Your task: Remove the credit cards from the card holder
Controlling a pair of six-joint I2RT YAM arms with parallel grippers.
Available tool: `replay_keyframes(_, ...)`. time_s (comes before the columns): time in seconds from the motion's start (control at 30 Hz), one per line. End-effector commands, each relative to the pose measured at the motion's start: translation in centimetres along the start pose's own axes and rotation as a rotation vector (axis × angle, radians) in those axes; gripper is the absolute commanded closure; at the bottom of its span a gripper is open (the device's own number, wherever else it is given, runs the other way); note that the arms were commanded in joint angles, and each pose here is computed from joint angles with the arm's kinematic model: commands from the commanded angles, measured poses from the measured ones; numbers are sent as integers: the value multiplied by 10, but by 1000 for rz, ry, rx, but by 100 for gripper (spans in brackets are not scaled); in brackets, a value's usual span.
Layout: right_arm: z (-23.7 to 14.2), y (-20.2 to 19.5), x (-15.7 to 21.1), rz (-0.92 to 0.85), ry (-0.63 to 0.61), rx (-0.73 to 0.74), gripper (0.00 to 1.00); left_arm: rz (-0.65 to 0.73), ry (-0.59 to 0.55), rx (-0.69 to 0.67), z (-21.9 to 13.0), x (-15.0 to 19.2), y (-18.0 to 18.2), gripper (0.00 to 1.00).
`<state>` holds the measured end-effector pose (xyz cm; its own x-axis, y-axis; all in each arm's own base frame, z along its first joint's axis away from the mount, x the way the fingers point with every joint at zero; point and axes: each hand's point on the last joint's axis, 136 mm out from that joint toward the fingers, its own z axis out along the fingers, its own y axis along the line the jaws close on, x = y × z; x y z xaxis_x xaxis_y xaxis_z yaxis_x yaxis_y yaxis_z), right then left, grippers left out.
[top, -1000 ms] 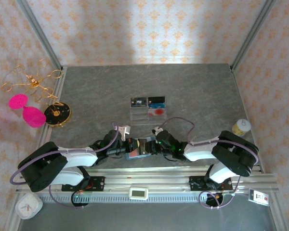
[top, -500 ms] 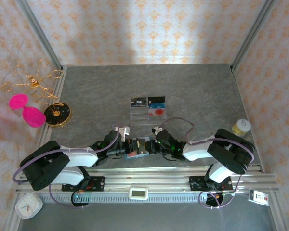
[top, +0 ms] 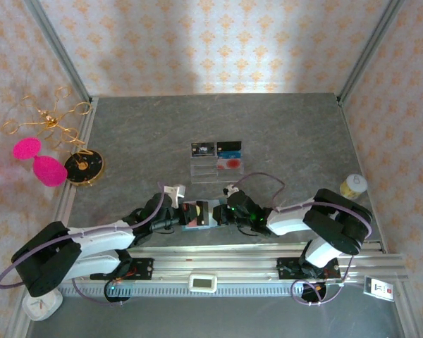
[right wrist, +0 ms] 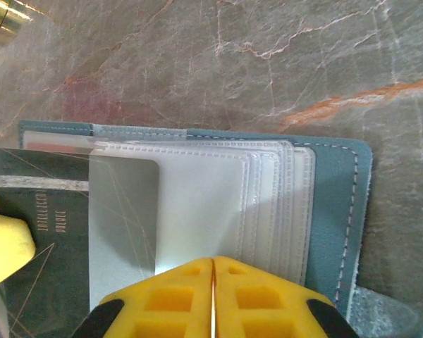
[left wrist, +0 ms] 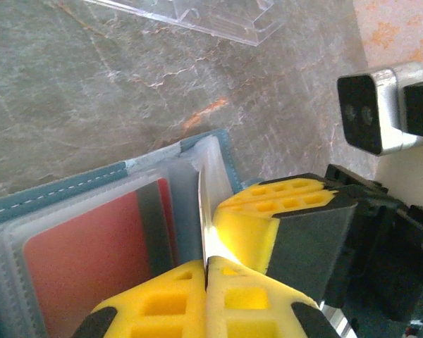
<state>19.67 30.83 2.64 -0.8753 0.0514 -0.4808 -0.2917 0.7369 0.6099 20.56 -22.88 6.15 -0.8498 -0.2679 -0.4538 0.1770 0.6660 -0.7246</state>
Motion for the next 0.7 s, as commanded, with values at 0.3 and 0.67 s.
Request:
replay_keyframes(0.3, -9, -5, 0, -73, -14, 25, 74, 228, -84, -5, -30, -41, -41, 100)
replay_keyframes(0.67, -60, 20, -45, -164, -200, 8, 64, 507, -140, -28, -41, -91, -94, 100)
